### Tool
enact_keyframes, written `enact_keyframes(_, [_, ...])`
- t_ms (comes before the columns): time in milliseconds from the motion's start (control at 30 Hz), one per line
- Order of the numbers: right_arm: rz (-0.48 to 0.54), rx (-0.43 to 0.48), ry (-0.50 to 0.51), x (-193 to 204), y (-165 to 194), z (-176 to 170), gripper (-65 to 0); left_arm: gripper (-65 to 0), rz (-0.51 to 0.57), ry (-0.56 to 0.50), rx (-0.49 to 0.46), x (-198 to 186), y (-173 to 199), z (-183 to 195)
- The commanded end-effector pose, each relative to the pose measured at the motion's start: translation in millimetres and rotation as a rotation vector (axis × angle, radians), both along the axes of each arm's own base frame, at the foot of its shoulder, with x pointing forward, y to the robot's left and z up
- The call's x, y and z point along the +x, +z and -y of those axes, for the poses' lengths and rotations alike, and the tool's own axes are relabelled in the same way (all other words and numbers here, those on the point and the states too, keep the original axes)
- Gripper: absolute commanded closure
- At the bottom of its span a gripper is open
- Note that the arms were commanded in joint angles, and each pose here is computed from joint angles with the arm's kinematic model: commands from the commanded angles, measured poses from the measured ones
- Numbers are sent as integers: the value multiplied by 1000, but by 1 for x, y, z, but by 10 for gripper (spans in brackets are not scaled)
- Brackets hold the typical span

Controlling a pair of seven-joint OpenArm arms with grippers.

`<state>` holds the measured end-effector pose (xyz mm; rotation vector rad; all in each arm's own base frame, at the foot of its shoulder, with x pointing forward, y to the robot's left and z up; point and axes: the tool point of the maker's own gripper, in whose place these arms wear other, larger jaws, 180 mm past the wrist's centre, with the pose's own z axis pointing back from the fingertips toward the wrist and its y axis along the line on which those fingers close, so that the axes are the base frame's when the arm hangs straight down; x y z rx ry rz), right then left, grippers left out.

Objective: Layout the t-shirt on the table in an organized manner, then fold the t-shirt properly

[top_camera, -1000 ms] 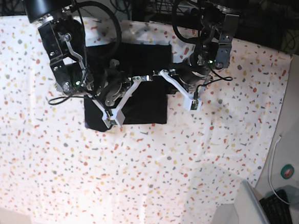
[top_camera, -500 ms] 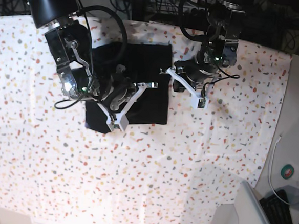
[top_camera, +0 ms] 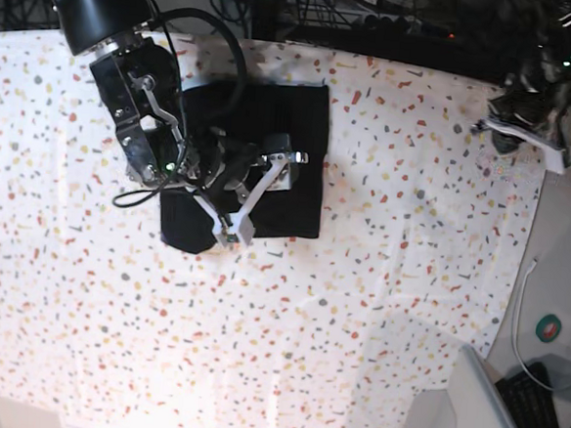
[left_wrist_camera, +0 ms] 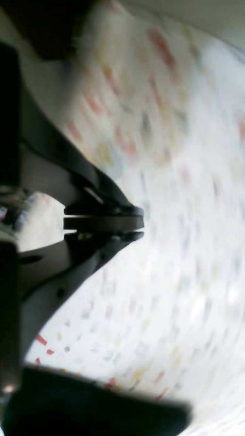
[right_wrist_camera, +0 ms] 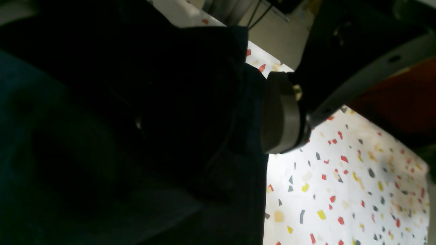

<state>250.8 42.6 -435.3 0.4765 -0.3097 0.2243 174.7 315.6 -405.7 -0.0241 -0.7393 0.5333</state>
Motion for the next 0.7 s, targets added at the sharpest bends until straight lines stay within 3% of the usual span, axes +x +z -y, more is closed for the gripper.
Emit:
enact_keyframes(0, [21,22,18,5,7,-10,-371,0,38,29,12,0,16,-23])
enact_keyframes(67, [11,23,55,-2,5,-22,-371,0,63,77,-12,-8,29,-47])
enact_keyframes(233, [10,36,192,-29,9,-58,-369,0,89,154,51,-21,50,-84])
enact_keyframes(367, [77,78,339,-53,37,-90,-369,0,75,167,83,-25,50,-91])
enact_keyframes(500, [154,110,415,-61,77,-93,-369,0,69,166,94,-25,50,-93])
enact_keyframes(567, [224,113,367,-45,98,-71,-365,0,75,170,97,-23,52,-94])
enact_keyframes(600, [260,107,295,-29,108,-52,-339,0,74,174,110,-25,56,-99])
enact_keyframes(633, [268,97,211,-19,112,-31,-281,0,79,192,121,-29,59,-106])
enact_keyframes(667, [268,80,111,-6,114,-7,-183,0,83,213,129,-33,62,-112])
